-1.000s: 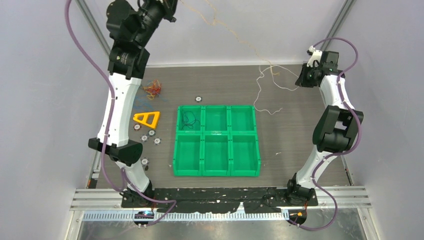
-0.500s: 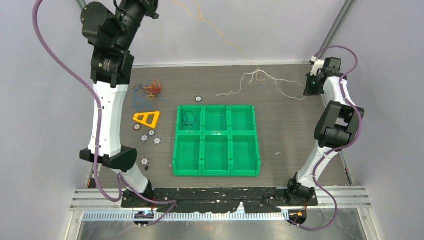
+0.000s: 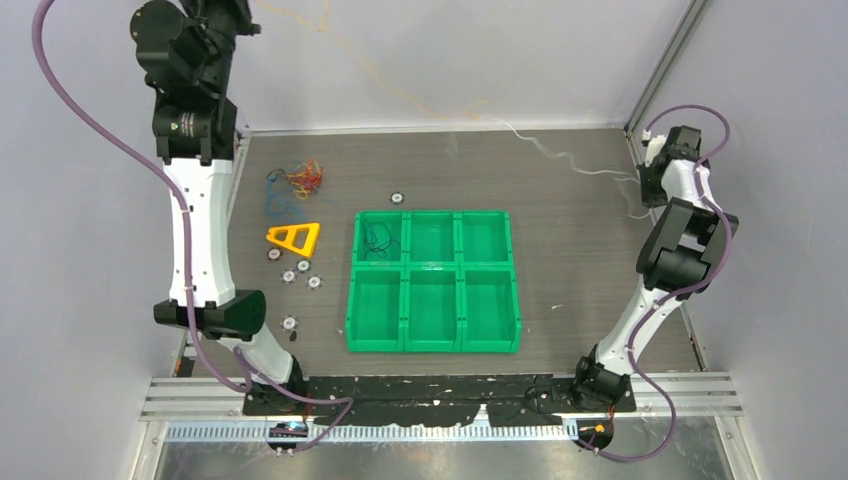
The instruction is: Untangle the cables
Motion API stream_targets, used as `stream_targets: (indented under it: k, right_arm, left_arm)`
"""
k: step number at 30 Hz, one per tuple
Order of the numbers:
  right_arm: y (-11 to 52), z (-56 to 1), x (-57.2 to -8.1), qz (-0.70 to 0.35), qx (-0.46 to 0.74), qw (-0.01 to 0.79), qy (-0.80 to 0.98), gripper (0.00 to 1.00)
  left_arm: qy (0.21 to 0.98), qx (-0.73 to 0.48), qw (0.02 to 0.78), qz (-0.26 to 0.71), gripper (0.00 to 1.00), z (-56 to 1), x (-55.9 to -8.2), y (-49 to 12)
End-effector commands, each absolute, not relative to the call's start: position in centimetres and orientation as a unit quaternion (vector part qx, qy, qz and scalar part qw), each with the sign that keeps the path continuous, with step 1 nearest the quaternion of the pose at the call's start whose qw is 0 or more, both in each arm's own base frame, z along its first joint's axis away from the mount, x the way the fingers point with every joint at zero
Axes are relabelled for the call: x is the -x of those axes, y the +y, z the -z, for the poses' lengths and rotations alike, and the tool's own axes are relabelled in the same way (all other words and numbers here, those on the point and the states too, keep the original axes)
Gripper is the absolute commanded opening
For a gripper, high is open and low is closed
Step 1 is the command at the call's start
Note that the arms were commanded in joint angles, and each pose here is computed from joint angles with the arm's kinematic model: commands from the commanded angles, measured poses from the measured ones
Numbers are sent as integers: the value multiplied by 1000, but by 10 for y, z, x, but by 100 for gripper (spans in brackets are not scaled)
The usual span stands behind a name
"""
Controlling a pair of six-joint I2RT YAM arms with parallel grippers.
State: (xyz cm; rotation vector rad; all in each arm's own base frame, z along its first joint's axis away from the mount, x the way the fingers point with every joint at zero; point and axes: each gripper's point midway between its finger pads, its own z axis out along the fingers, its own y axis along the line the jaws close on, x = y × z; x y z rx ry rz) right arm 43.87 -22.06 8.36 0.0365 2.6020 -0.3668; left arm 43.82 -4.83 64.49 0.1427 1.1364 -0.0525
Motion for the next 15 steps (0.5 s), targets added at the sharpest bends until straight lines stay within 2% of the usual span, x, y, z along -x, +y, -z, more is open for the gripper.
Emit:
stream_targets:
  k: [1,6,15]
  right_arm:
    - [-256,-107,-441,199,-6,269,942,5]
    - [-258,-110,-437,201,1,271,941,5]
    - [-234,-118,-442,144,10,297,944,5]
  left_arm:
    - [559,-1,827,-58,0,-634,-451,21]
    - [593,12,803,-57,0,-607,-468,42]
    - [606,-39,794,31,0,-595,-462,7]
